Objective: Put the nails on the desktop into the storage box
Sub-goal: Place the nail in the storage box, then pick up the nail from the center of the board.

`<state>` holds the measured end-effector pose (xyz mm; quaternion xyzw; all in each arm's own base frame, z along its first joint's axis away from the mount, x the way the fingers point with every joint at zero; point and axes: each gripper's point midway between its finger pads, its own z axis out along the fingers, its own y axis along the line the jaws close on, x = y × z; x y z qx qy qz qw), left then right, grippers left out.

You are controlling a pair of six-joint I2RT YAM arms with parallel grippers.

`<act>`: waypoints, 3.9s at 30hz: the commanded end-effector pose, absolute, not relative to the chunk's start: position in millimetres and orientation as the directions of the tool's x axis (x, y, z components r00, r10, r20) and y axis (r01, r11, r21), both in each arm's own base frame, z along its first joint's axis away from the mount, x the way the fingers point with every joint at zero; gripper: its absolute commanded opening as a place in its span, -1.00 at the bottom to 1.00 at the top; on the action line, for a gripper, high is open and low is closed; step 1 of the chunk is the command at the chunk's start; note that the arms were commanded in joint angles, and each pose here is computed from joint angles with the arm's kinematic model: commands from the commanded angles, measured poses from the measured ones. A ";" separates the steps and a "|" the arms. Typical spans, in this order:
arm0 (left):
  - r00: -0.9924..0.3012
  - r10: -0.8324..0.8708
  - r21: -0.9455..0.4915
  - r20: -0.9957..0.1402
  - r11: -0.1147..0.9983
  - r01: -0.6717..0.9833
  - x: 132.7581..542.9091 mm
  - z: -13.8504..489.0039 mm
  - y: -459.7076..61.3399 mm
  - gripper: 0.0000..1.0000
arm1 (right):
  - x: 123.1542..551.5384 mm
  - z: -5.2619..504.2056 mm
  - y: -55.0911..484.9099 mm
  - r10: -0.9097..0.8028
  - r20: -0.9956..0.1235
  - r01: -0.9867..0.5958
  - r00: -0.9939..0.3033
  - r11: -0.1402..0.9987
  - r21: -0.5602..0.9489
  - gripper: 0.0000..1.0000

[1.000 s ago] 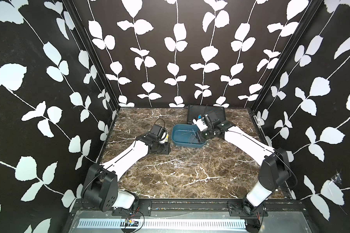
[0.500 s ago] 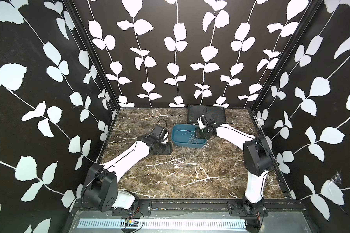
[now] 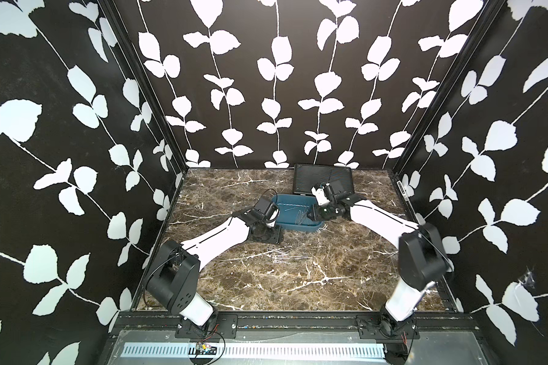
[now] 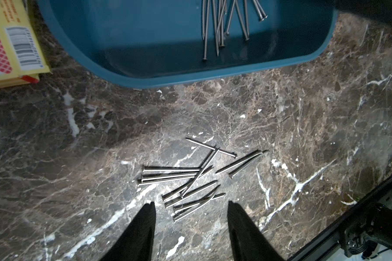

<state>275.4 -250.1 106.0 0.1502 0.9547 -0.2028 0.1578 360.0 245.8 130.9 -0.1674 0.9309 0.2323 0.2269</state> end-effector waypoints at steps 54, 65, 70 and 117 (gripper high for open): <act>-0.901 0.237 -0.285 -0.363 0.893 0.349 243.6 105.4 -208.3 0.43 | 254.1 31.3 272.5 -0.890 -0.226 -0.906 -0.396 0.419 -0.061 -0.26; -0.907 0.220 -0.285 -0.359 0.899 0.332 241.2 104.0 -204.7 0.43 | 269.5 42.4 306.0 -0.867 -0.296 -0.905 -0.400 0.425 -0.019 -0.27; -0.907 0.222 -0.275 -0.357 0.903 0.330 238.5 103.7 -200.7 0.43 | 275.5 44.7 322.0 -0.861 -0.317 -0.906 -0.398 0.423 -0.011 -0.26; -0.918 0.232 -0.286 -0.323 0.900 0.328 252.9 100.9 -204.2 0.43 | 284.1 -15.7 240.5 -0.833 -0.011 -0.822 -0.554 0.548 -0.155 -0.36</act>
